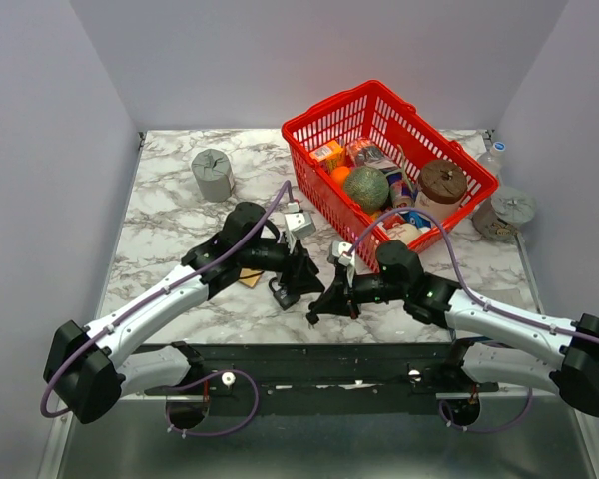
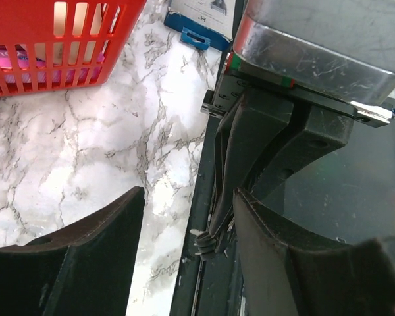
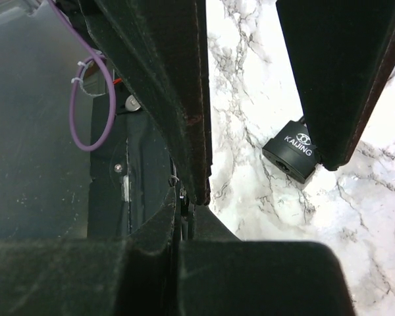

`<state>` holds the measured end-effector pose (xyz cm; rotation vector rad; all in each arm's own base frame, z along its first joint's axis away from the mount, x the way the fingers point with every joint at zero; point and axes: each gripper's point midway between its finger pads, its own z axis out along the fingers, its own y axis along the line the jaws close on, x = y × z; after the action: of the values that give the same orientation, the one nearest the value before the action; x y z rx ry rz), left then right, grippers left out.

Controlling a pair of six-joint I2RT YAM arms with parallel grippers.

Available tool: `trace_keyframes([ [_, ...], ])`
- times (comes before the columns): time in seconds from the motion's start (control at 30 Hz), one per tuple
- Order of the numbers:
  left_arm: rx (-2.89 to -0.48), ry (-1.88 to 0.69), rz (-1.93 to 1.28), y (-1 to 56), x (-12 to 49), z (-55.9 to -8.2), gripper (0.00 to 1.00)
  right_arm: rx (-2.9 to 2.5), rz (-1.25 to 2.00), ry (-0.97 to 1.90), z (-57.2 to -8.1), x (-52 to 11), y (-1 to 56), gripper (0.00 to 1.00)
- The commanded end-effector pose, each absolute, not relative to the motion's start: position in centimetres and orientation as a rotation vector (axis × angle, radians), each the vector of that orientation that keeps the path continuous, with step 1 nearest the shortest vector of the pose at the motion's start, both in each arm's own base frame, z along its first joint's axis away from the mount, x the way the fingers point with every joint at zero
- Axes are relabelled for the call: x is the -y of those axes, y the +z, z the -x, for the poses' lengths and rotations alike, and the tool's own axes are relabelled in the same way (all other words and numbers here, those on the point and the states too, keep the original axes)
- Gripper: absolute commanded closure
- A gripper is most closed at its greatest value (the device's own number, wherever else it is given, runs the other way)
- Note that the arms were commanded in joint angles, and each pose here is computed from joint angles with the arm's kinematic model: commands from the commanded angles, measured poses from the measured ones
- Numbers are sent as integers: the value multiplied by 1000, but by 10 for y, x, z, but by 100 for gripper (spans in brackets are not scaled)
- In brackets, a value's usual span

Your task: Unlock with the key

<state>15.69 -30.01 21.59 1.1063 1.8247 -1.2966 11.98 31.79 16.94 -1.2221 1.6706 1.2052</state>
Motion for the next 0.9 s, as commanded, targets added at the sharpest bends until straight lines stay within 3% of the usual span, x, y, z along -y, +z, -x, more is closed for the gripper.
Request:
trace_keyframes([
  [0.0,-1795,-1284,-1133,214,302,-154,35,-1671,1215,1242,-121,-321,180,99],
  [0.07,-1778,-1277,-1117,219,301,-155,34,-1684,1220,1247,-121,-321,176,99],
  [0.17,-1741,-1276,-1086,227,302,-157,22,-1691,1224,1254,-121,-322,175,99],
  [0.3,-1726,-1306,-1101,227,303,-151,22,-1691,1232,1267,-121,-322,174,99],
  [0.73,-1830,-1289,-1146,202,305,-143,49,-1685,1211,1270,-123,-319,179,99],
  [0.87,-1859,-1275,-1158,194,305,-142,51,-1681,1208,1270,-123,-319,180,99],
])
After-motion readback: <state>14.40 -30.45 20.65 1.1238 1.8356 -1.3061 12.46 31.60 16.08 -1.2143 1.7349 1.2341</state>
